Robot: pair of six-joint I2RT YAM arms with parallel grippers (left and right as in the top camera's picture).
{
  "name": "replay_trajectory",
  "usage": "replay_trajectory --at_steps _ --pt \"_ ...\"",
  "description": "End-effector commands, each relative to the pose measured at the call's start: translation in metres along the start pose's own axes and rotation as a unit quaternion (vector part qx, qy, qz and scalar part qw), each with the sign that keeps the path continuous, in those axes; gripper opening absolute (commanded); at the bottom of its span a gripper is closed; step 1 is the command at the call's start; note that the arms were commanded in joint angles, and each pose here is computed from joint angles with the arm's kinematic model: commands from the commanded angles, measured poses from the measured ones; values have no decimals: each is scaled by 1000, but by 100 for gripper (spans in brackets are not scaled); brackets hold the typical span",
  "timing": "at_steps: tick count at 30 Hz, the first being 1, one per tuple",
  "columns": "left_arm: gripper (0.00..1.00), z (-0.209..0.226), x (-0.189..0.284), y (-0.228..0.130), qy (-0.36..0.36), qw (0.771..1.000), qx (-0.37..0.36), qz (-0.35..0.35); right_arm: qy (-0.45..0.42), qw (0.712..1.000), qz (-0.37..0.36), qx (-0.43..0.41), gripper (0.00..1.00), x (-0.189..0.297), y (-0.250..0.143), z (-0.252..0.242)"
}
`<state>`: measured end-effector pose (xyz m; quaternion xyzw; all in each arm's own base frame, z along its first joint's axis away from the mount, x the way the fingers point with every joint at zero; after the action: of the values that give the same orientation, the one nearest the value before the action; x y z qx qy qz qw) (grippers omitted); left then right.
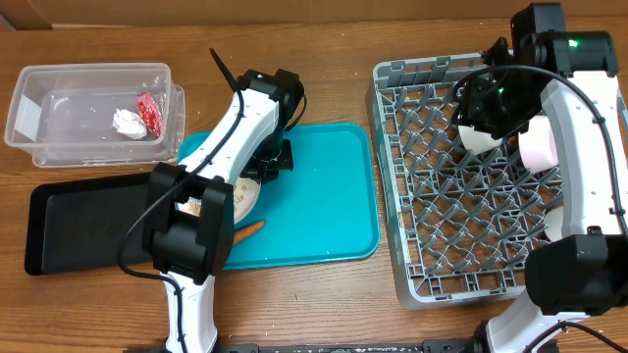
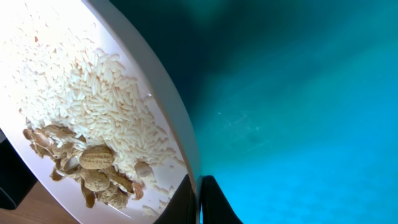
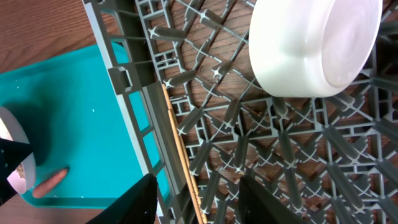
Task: Sort waste into correct bins and load items into the dishwasher
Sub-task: 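Lift the plate and carry it left over the black tray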
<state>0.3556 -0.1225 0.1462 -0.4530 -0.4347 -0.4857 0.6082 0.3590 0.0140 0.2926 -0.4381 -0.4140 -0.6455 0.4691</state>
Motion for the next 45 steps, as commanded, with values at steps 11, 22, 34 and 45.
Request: replay_trajectory --at_steps 11,22,34,45 --pt "4 10 37 4 20 999 20 -28 -2 1000 -16 9 45 13 -3 3" --pt "4 45 78 -16 23 997 53 -50 -12 1000 -13 8 45 13 -5 1" --pt "4 132 118 -40 -5 984 152 -89 -22 1000 -10 7 45 13 -6 -1" --pt "4 172 82 -29 -31 982 178 -48 -24 1000 -2 5 45 13 -8 -1"
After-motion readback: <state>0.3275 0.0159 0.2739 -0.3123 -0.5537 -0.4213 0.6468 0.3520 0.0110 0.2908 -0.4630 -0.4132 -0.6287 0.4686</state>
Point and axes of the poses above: each gripper's point midway between its finger pads, its own x axis back along the fingers, its own z axis along the line the jaws close on, y = z × x, the point moved 9 cm from there along x, back along the fingers, and after that the axes turned 2 degrees about -x, right-handed, at the moved point
